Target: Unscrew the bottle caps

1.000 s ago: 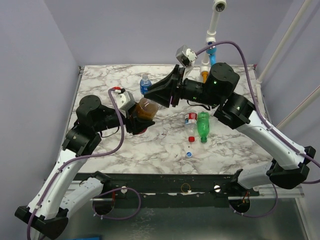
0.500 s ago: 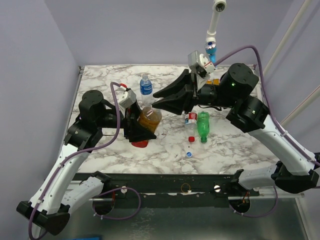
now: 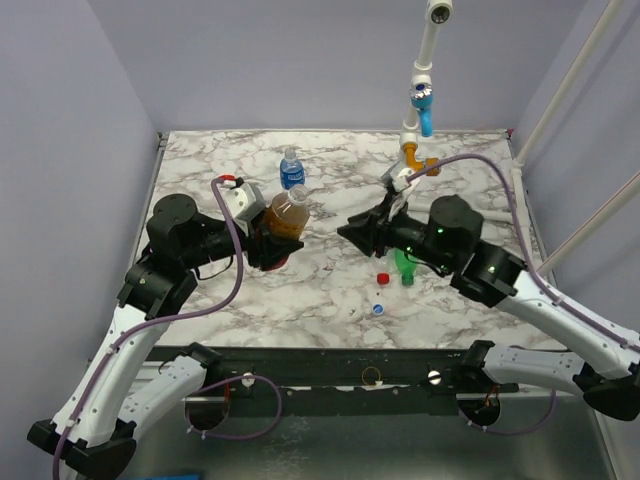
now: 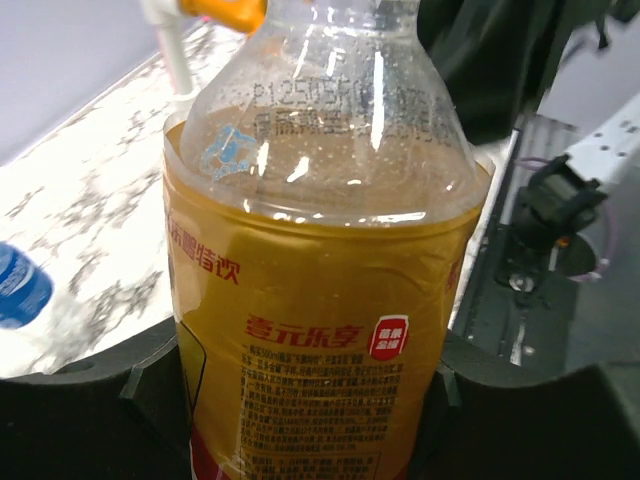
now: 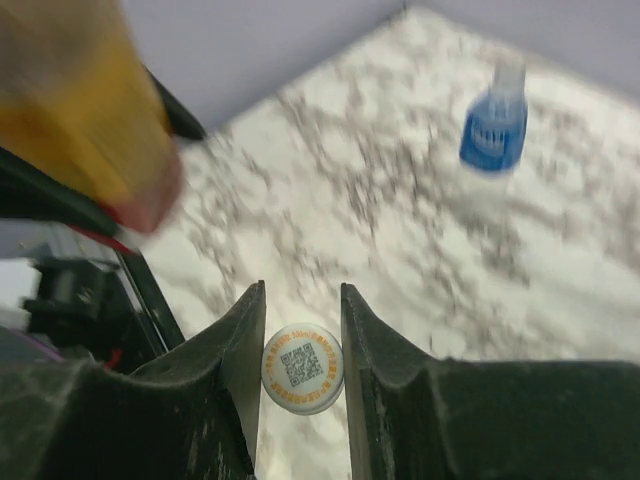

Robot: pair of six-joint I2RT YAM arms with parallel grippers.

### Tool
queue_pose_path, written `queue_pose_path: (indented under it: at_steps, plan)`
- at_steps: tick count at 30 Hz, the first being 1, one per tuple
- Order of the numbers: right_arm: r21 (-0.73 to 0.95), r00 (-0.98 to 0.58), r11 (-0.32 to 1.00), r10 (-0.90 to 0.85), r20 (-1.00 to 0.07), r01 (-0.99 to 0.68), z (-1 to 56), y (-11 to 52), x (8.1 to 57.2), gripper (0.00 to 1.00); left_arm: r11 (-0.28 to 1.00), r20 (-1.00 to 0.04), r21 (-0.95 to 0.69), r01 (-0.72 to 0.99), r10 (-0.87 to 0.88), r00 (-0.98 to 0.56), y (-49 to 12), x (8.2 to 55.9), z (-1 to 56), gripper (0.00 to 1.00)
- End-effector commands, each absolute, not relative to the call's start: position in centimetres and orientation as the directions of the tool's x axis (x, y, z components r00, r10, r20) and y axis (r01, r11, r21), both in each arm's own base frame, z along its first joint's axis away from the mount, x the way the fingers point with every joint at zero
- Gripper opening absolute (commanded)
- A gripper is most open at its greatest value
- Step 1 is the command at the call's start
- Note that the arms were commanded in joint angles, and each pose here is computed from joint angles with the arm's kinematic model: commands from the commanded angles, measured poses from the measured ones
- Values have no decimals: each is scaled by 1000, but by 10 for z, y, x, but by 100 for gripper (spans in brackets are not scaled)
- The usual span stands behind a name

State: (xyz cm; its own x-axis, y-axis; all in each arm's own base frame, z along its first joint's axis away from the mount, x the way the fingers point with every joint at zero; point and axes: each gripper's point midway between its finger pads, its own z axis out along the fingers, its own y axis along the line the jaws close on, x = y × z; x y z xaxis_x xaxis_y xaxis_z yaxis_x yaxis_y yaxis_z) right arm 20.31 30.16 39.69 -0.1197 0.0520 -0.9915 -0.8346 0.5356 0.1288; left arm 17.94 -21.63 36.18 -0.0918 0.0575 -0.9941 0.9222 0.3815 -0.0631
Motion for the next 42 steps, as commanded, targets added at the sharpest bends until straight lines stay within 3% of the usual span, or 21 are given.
queue_pose_path:
  at_steps: [1, 14, 22, 25, 29, 33, 38, 42]
  plan:
    - [233, -315, 662, -6, -949, -713, 290, 299, 223, 8, 540, -995, 13, 841, 94, -45, -198, 208, 352, 18]
    - [246, -555, 811, -113, -824, -530, 95, 292, 237, 9, 585, -995, 26, 811, 93, -35, -191, 214, 352, 17]
    - [227, -630, 881, -98, -770, -414, 30, 272, 236, 12, 554, -996, 21, 832, 85, -31, -196, 210, 357, 17]
    - [234, -653, 893, -84, -752, -384, 18, 265, 231, 25, 553, -996, 25, 833, 88, -29, -197, 211, 356, 17]
    - [252, -660, 888, -74, -747, -385, 18, 262, 224, 55, 546, -995, 23, 837, 91, -32, -198, 211, 354, 17]
    - [270, -649, 875, -64, -758, -401, 33, 265, 222, 74, 526, -995, 13, 850, 89, -40, -201, 209, 352, 17]
    - [315, -576, 823, -18, -817, -472, 98, 279, 224, 79, 506, -995, 5, 862, 88, -46, -203, 205, 350, 17]
    - [349, -448, 722, 60, -892, -598, 196, 295, 222, 84, 489, -995, 1, 872, 86, -47, -205, 201, 350, 17]
